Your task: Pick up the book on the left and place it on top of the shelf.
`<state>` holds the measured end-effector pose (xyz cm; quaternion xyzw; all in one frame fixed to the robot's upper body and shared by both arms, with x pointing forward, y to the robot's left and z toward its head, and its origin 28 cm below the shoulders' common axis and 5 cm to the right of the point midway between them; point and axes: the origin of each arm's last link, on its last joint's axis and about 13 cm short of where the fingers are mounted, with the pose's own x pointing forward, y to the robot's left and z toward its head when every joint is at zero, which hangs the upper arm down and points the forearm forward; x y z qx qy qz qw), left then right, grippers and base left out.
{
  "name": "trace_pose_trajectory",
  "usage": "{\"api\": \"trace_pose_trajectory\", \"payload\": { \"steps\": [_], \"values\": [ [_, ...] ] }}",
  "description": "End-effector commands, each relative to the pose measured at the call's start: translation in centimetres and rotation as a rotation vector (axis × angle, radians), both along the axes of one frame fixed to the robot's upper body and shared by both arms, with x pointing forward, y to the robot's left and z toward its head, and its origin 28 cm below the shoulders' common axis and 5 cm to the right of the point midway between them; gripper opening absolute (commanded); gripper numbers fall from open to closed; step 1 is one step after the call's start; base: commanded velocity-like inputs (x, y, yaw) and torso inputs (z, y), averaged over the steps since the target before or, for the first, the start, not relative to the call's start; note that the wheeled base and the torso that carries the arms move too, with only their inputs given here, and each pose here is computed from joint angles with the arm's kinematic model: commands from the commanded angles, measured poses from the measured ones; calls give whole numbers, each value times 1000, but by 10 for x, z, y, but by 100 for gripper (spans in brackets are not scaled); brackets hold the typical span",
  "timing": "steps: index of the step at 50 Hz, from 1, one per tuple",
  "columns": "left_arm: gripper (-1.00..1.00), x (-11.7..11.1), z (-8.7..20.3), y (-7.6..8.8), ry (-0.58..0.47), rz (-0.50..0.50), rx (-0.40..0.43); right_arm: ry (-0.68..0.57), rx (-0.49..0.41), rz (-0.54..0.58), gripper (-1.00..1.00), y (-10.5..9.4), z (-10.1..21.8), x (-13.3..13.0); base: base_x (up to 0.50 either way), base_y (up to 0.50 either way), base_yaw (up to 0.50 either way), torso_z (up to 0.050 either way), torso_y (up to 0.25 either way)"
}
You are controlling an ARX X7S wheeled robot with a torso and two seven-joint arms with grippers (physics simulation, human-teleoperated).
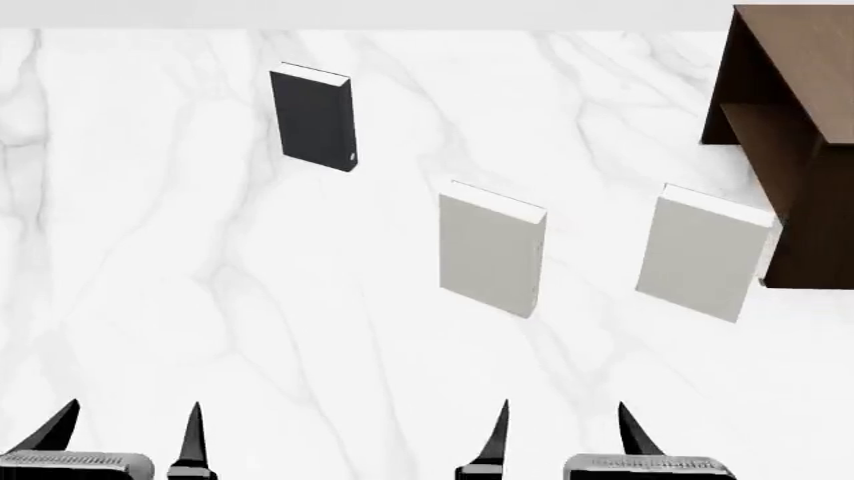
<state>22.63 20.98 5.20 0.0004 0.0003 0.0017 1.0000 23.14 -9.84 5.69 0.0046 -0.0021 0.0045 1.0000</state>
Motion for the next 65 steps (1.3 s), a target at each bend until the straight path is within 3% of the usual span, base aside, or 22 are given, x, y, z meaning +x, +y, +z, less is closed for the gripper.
{"api": "trace_pose_trajectory", "payload": {
  "steps": [1,10,21,41,65],
  "values": [
    [100,19,52,7,-32,-15,-11,-67,-22,7,100,-2,64,26,0,0,0,0,0],
    [100,40,98,11,-85,-39,46,-111,-43,20,100,1,99,44,0,0,0,0,0],
    [100,55,141,12,-143,-70,57,-180,-38,-9,100,-1,144,55,0,0,0,0,0],
    [100,54,146,14,-167,-64,62,-208,-31,8,100,-1,157,54,15,0,0,0,0],
    [100,52,151,16,-185,-60,69,-224,-50,22,100,0,166,52,484,0,0,0,0]
  ]
}}
